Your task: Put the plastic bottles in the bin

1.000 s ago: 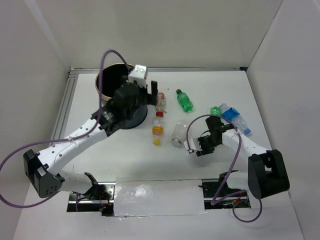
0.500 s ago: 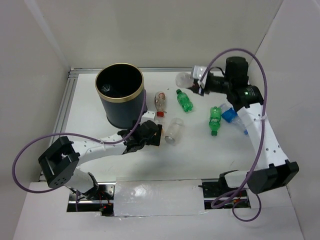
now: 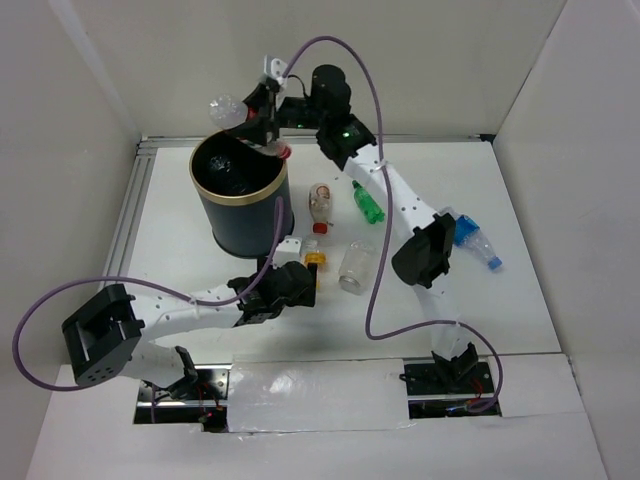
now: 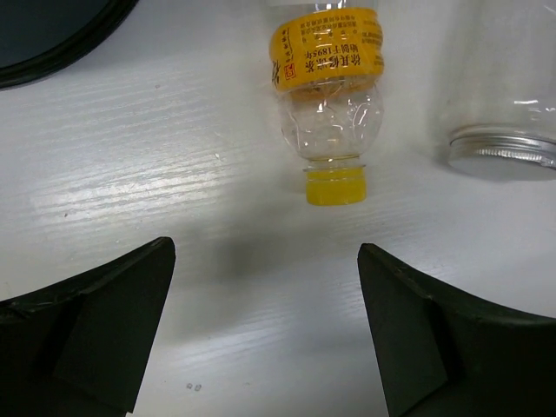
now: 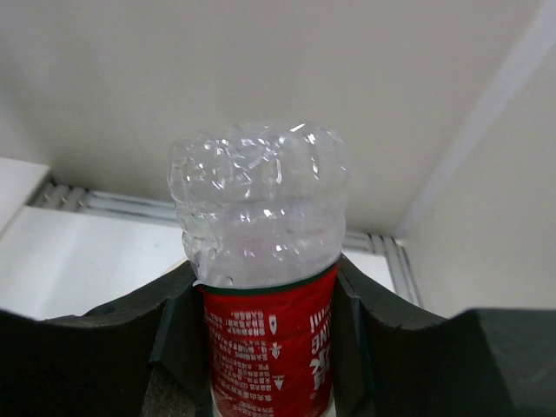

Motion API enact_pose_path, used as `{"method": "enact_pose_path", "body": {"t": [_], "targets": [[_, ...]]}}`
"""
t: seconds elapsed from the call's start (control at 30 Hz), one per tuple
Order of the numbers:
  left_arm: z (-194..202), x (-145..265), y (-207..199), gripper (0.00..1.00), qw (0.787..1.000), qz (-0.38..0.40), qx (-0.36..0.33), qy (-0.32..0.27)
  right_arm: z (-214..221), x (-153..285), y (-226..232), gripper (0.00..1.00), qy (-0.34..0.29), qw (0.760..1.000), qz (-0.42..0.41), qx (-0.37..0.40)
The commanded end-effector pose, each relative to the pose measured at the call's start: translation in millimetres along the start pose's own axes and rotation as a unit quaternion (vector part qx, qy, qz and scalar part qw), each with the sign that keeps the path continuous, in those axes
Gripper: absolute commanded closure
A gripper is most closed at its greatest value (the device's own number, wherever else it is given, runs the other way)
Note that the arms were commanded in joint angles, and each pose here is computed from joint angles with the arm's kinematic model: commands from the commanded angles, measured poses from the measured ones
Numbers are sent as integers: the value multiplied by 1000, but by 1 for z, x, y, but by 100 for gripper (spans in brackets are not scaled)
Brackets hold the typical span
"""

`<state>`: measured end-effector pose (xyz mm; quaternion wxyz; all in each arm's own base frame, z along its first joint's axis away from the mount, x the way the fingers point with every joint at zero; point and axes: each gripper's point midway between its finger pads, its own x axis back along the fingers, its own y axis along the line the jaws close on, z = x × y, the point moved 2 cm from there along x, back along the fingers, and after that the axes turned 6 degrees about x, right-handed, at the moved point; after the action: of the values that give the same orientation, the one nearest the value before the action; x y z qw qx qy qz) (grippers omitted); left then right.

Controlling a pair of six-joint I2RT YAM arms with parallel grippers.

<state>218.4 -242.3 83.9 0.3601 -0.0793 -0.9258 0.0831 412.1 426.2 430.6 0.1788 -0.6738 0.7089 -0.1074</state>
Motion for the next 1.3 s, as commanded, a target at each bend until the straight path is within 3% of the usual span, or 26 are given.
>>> {"method": "enact_pose_path", "body": {"t": [0.0,0.3,0.37,0.47,0.6,0.63,0.67,0.77,0.8,0.83,0.87,0.9,0.97,1.0,1.07,1.1,1.2,1.27], "targets": [[-8,8,-1,1,999,-2,26,-29,-76,-23,22,71,-88,995,-23,37],[-16,-2,-17,1,999,6,15,-36,-46,-57,56,66,-73,996,-41,5],[-18,-10,-20,1,999,0,12,-35,-23,-63,54,45,-62,997,-34,-19],[-25,-21,-28,1,999,-7,-1,-40,17,-52,40,0,-14,998,-9,-67],[-35,-32,-32,1,999,-12,-6,-46,2,-9,-13,0,8,993,84,-83],[-36,-37,-36,1,999,-11,-11,-48,1,9,-38,0,21,984,153,-93],[-43,-40,-40,1,998,-9,-2,-55,-15,42,-62,0,25,975,202,-93],[-42,-60,-36,1,998,-30,-14,-46,3,117,-94,0,61,962,237,-124],[-49,-71,-42,1,998,-41,-13,-47,8,156,-91,5,92,948,253,-169],[-49,-71,-43,1,998,-41,-13,-47,8,157,-91,5,92,948,253,-169],[-49,-78,-42,1,998,-50,-16,-41,39,175,-80,16,122,939,246,-208],[-45,-92,-46,3,997,-64,-19,-34,27,207,-76,22,133,931,266,-213],[-40,-105,-44,8,996,-83,-24,-18,60,237,-51,36,187,919,262,-228],[-42,-109,-50,13,997,-78,-22,-16,50,249,-40,39,202,919,263,-214],[-37,-117,-48,28,996,-82,-23,-7,71,271,-11,39,270,906,247,-215],[-42,-119,-50,49,997,-75,-15,-9,83,289,10,38,300,888,250,-242],[-54,-111,-55,80,998,-63,-16,-21,108,319,44,27,330,861,249,-296],[-70,-94,-57,93,998,-47,-18,-39,106,332,60,14,331,852,259,-314]]}}
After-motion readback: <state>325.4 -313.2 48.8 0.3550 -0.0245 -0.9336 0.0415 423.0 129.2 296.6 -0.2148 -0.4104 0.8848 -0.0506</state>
